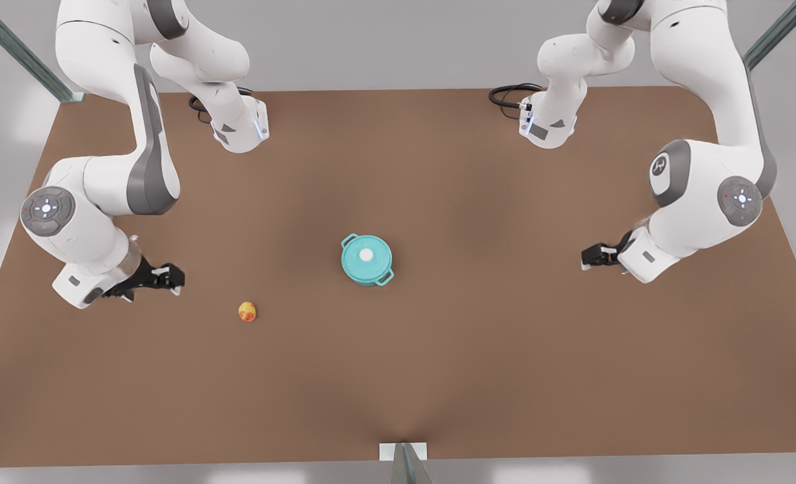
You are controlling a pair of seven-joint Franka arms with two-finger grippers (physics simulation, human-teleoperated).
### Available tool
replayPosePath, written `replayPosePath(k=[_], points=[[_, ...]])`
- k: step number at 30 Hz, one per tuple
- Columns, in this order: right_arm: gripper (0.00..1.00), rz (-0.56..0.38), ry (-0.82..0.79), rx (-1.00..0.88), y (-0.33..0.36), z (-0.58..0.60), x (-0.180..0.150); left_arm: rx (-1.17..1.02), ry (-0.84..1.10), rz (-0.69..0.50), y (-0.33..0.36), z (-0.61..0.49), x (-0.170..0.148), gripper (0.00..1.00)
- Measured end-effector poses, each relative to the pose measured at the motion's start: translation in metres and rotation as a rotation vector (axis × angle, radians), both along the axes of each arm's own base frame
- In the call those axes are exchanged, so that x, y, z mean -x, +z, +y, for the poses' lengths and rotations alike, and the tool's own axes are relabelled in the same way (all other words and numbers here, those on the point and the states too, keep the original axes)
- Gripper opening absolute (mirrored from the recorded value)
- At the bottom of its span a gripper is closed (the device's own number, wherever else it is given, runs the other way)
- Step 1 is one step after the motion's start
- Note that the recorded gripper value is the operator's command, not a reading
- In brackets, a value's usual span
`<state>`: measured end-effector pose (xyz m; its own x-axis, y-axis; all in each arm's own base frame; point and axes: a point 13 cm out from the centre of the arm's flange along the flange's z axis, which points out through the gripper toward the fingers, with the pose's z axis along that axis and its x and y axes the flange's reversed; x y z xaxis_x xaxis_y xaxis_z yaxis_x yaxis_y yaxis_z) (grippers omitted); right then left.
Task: Open the pot lid and put the potato into the pot
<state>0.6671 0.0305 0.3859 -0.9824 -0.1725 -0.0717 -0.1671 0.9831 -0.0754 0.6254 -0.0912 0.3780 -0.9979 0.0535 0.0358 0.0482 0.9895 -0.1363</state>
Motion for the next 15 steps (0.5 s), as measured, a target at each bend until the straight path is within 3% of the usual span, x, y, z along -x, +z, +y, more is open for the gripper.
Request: replayPosePath(k=[5,10,15], points=[[1.0,-0.028,0.117,0.012,0.001,0.065,-0.001,0.015,-0.113,-0.012,-0.018,-0.091,-0.002,1.0],[1.0,-0.02,0.288,0.011,0.0,0.168,0.024,-0.013,-0.382,0.005,-0.07,-0.355,0.08,1.0],[1.0,0.06,0.303,0.019,-0.045,0.161,0.023,-0.064,-0.318,-0.027,-0.138,-0.446,0.086,1.0]])
